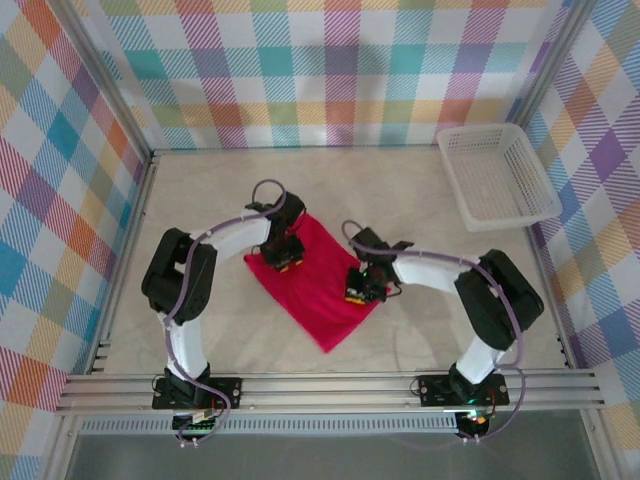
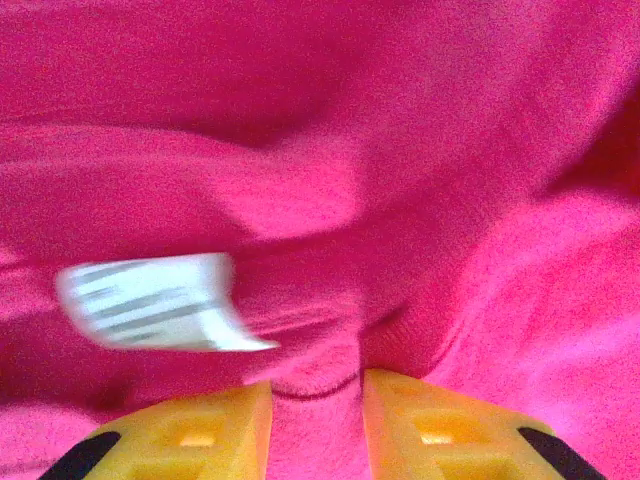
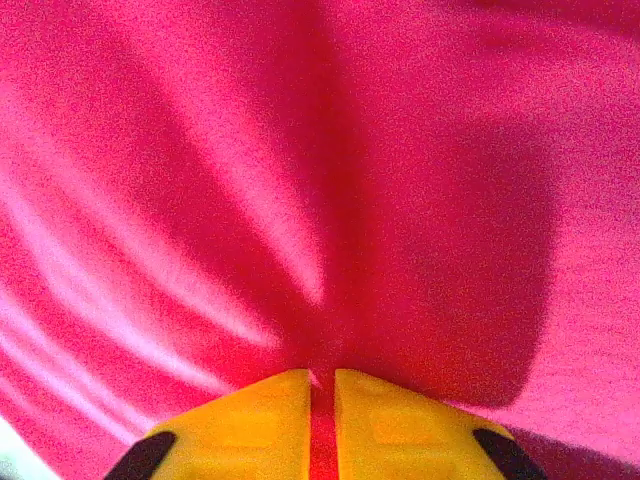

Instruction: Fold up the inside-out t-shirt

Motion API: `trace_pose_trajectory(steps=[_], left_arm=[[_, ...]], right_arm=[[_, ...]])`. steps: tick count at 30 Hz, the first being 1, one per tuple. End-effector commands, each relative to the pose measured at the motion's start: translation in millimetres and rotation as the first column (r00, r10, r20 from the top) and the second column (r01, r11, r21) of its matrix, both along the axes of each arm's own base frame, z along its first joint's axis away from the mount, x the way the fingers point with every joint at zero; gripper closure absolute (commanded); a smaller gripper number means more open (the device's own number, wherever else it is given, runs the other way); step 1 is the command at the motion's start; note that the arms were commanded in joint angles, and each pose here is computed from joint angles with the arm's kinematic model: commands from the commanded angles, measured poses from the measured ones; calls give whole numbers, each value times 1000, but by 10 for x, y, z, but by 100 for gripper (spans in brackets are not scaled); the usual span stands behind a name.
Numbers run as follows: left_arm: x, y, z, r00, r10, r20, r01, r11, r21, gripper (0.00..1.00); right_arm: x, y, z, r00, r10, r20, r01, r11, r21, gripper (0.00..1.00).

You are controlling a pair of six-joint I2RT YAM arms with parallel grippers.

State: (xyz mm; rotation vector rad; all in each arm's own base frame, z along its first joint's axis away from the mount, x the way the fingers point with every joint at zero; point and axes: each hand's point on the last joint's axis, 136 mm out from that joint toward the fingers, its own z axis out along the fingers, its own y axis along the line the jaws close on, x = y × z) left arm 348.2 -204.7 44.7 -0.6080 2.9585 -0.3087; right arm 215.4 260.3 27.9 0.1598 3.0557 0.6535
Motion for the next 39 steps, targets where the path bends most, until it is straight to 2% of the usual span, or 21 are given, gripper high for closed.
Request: trace_pose_trajectory(steps=[1, 4, 7, 11, 14, 16, 19, 21, 23, 24, 30, 32, 36, 37, 39], left_arm=[[229, -2, 392, 994, -93, 58, 94, 996, -2, 69], [275, 27, 811, 983, -116, 141, 118, 993, -9, 66], [190, 203, 1002, 978, -108, 176, 110, 994, 0, 64], [38, 561, 877, 991, -40, 130, 42, 999, -13, 61], [-78, 671, 721, 997, -10, 78, 15, 998, -62, 59], [-132, 691, 657, 998, -6, 66, 10, 997, -73, 58], [-136, 651, 541, 998, -1, 57, 7, 995, -104, 54], [-86, 630, 442, 999, 0, 51, 5, 994, -113, 51], [-18, 639, 300, 999, 4, 39, -1, 995, -99, 50], [35, 633, 214, 999, 0, 37, 3, 996, -92, 50], [355, 804, -114, 1000, -24, 9, 24, 999, 36, 51], [437, 832, -17, 998, -45, 33, 43, 997, 59, 50], [501, 850, 343, 986, -89, 141, 80, 994, 69, 41], [494, 869, 415, 982, -95, 161, 83, 994, 77, 36], [464, 931, 561, 974, -96, 205, 77, 992, 100, 18]], right_arm=[[27, 130, 358, 994, 5, 111, -9, 1000, 30, 76], [355, 107, 696, 948, 77, 308, -71, 997, -30, 58], [740, 216, 910, 872, 197, 447, -171, 980, -97, 47], [1262, 473, 916, 793, 329, 513, -288, 944, -160, 32], [1562, 621, 748, 781, 408, 472, -347, 913, -214, 29], [1720, 672, 632, 791, 426, 440, -355, 904, -238, 31], [1879, 770, 527, 810, 403, 427, -363, 915, -174, 41], [2003, 768, 426, 833, 366, 415, -344, 930, -131, 52], [2134, 682, 259, 867, 326, 375, -296, 945, -138, 64], [2179, 622, 154, 889, 308, 338, -273, 951, -148, 66], [2227, 469, -65, 944, 268, 191, -227, 951, -208, 64], [2238, 450, 139, 940, 268, 213, -223, 951, -214, 57], [2292, 371, 673, 901, 271, 340, -214, 957, -198, 25], [2310, 349, 737, 890, 273, 364, -216, 957, -192, 22], [2380, 282, 731, 882, 272, 385, -216, 959, -184, 18]])
